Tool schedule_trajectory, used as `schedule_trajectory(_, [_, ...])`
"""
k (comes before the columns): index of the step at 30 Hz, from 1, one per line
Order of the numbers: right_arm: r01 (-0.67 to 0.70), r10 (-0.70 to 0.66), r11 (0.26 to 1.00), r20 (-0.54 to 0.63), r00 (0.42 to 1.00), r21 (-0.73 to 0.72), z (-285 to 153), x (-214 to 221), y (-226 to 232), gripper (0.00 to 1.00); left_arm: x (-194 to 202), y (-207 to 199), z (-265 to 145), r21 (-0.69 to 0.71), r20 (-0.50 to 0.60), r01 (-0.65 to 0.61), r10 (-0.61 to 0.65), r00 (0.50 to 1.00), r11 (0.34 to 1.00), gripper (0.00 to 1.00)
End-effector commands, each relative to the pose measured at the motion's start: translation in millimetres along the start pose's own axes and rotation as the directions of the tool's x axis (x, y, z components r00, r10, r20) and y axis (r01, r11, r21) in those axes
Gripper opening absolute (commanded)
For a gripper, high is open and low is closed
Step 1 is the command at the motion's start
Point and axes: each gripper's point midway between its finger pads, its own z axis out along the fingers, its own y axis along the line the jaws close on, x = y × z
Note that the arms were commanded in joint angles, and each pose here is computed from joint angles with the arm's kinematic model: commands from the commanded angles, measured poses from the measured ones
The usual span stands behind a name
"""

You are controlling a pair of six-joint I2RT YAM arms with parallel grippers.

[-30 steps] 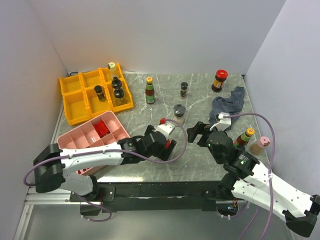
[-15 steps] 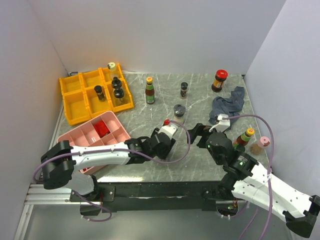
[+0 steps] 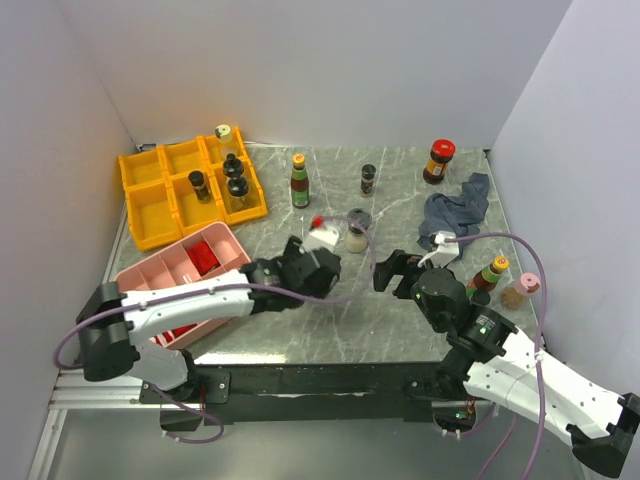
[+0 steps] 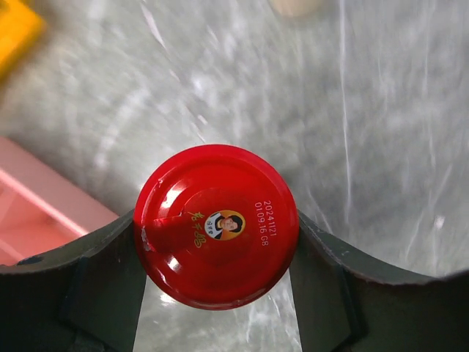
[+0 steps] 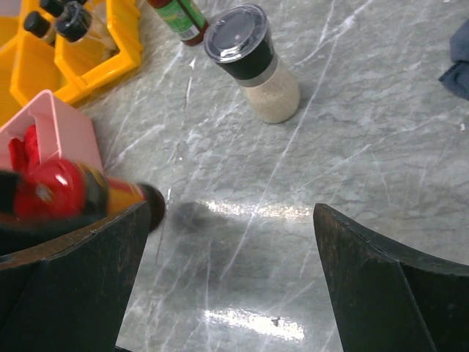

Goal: Organize the condiment bottles
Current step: Pick up the bottle from the center of the board, then place the bottle in the storage box.

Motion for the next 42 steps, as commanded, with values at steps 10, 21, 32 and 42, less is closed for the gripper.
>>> schedule_trajectory(10, [0.0, 0.001, 0.998, 0.012, 1.0, -0.066, -0.6, 0.1, 8.5, 1.0, -219.1, 221.2, -82.4, -0.215, 0.615, 0.506, -0.287, 0.734, 0.835, 0.01])
schedule_trajectory(21, [0.006, -0.003, 0.992, 0.018, 1.0, -0.125, -4.3, -0.4, 16.2, 1.0, -267.9, 397.3, -45.6, -0.261, 0.75, 0.707, -0.324, 0.577, 0.657, 0.01])
schedule_trajectory(32, [0.022, -0.019, 0.988, 0.021, 1.0, -0.151, -0.2, -3.5, 26.0, 1.0, -256.9, 512.8, 45.7, -0.303, 0.731, 0.737, -0.349, 0.586, 0.604, 0.01])
schedule_trajectory(42, [0.058, -0.054, 0.988, 0.034, 0.998, -0.14, 10.0, -13.7, 36.7, 1.0, -247.1, 555.1, 115.5, -0.305, 0.712, 0.696, -0.33, 0.62, 0.651, 0.01])
